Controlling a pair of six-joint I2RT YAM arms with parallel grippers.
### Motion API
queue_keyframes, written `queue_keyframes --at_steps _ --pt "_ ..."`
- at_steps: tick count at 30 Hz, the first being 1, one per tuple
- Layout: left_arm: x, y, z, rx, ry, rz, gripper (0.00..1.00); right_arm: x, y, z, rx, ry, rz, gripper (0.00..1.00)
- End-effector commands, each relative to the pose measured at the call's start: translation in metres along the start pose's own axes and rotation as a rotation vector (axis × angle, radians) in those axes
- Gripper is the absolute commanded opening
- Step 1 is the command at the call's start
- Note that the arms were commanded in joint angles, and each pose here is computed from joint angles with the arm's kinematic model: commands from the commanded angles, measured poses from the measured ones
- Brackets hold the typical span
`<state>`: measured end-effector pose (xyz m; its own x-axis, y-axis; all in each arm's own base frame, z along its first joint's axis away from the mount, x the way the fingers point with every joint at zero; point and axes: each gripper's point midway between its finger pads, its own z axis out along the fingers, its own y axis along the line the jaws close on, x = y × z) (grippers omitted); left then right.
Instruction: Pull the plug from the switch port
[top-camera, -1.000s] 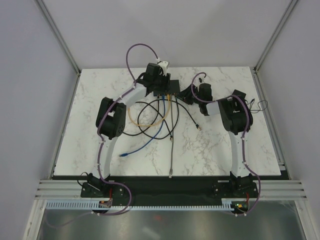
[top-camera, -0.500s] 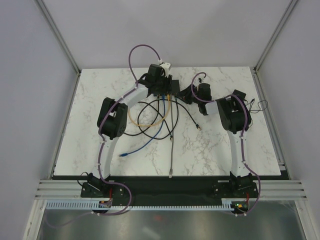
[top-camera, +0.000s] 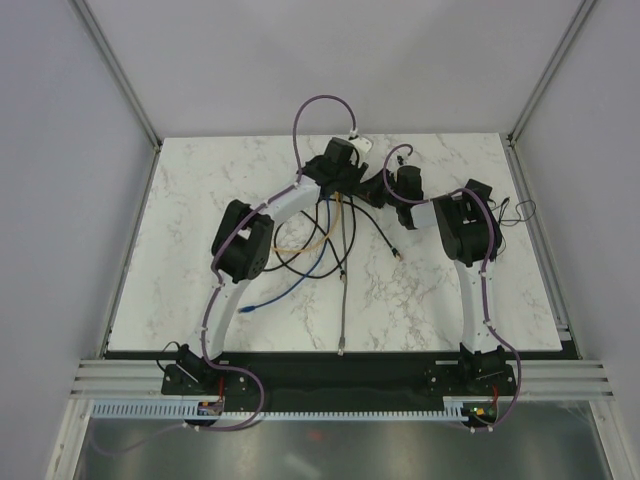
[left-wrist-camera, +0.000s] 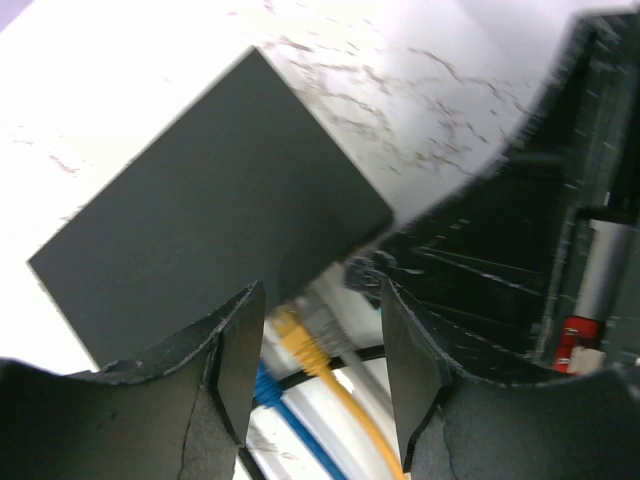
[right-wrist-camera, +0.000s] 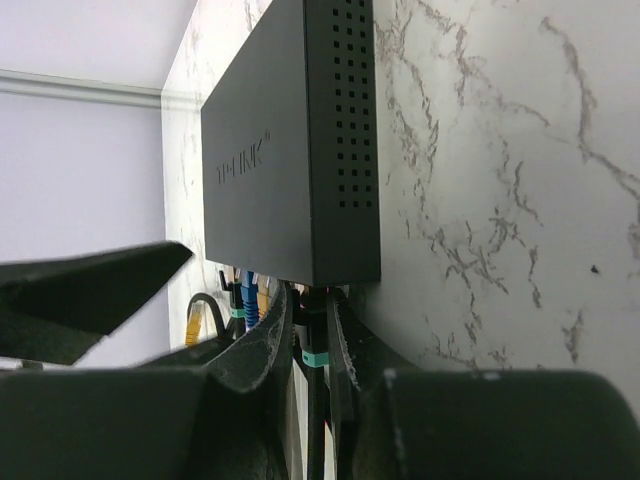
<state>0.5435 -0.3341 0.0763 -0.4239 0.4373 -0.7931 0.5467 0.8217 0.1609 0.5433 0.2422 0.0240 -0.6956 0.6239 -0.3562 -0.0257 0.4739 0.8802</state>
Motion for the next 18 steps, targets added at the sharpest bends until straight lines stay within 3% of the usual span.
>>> queue_keyframes --at_steps 1,10,18 --pt "-0.002 0.013 0.003 -0.095 0.019 0.118 0.57 0.006 -0.034 0.002 0.082 0.013 0.029 0.0" --pt "0.005 0.024 0.007 -0.156 0.048 0.132 0.49 0.004 -0.033 0.0 0.068 0.012 0.034 0.0" --pt "0.012 0.021 0.016 -0.129 0.062 0.131 0.48 0.005 -0.032 0.0 0.066 0.013 0.036 0.0"
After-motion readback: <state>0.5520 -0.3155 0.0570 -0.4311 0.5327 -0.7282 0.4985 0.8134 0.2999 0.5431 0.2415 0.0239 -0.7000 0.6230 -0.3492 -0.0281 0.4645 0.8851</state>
